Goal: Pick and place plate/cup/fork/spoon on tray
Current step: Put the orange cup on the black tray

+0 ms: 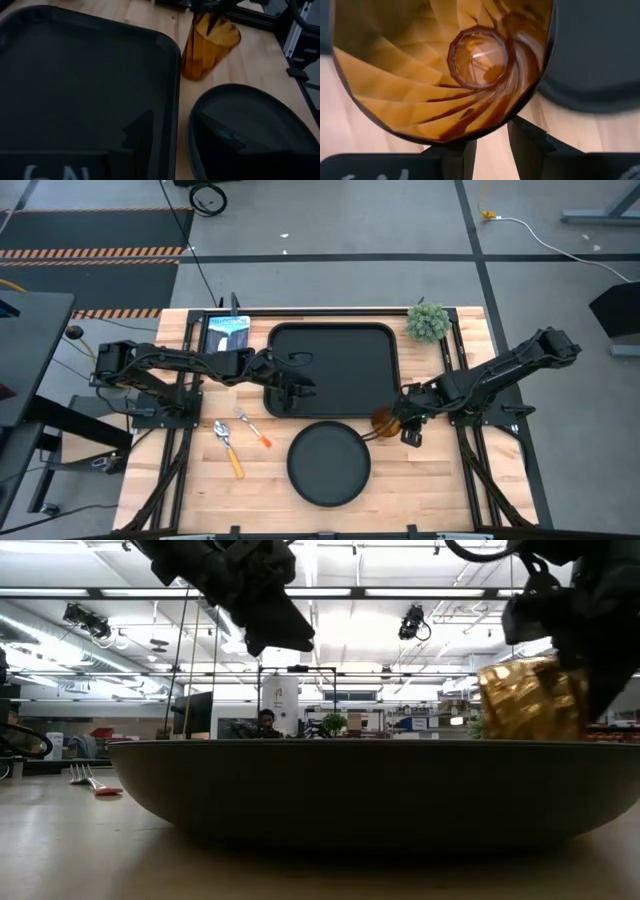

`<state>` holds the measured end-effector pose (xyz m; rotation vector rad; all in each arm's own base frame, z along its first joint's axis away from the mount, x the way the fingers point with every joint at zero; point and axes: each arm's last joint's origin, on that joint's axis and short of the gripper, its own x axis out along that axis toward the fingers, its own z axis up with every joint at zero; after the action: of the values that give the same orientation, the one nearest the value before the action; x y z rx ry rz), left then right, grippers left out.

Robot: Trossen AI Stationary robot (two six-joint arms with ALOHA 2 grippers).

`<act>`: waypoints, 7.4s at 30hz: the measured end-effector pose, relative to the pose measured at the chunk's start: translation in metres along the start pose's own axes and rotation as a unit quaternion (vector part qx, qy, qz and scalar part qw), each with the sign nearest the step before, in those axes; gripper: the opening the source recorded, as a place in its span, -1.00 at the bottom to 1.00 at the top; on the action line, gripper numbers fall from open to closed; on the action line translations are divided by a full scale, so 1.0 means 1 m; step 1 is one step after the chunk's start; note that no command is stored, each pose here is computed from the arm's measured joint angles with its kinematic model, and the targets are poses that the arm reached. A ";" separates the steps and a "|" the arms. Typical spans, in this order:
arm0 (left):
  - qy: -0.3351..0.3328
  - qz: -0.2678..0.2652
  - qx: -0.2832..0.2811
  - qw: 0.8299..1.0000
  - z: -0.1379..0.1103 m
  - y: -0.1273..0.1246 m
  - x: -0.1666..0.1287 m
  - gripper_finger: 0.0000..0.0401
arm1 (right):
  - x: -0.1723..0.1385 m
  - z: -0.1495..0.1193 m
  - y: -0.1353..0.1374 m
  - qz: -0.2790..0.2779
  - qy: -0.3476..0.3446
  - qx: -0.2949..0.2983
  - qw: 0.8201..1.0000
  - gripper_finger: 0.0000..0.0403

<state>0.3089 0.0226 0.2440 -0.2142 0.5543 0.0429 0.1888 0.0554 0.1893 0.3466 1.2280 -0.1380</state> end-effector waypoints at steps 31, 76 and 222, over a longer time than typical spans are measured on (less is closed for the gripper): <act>0.092 0.024 -0.071 0.993 0.052 -0.038 0.095 0.01 | -0.009 -0.005 0.015 -0.019 -0.025 -0.035 0.999 -0.42; 0.176 0.033 -0.040 0.983 0.053 -0.056 0.153 -0.53 | -0.032 -0.036 0.032 -0.047 -0.103 -0.048 0.992 -0.42; 0.107 0.167 0.013 0.980 0.034 0.135 0.089 -0.42 | -0.084 -0.006 -0.006 -0.037 -0.303 -0.039 0.951 -0.42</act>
<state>0.3895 0.1599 0.1999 -0.0981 0.8010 0.3412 0.1532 0.0447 0.2651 0.1664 0.6334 -0.2397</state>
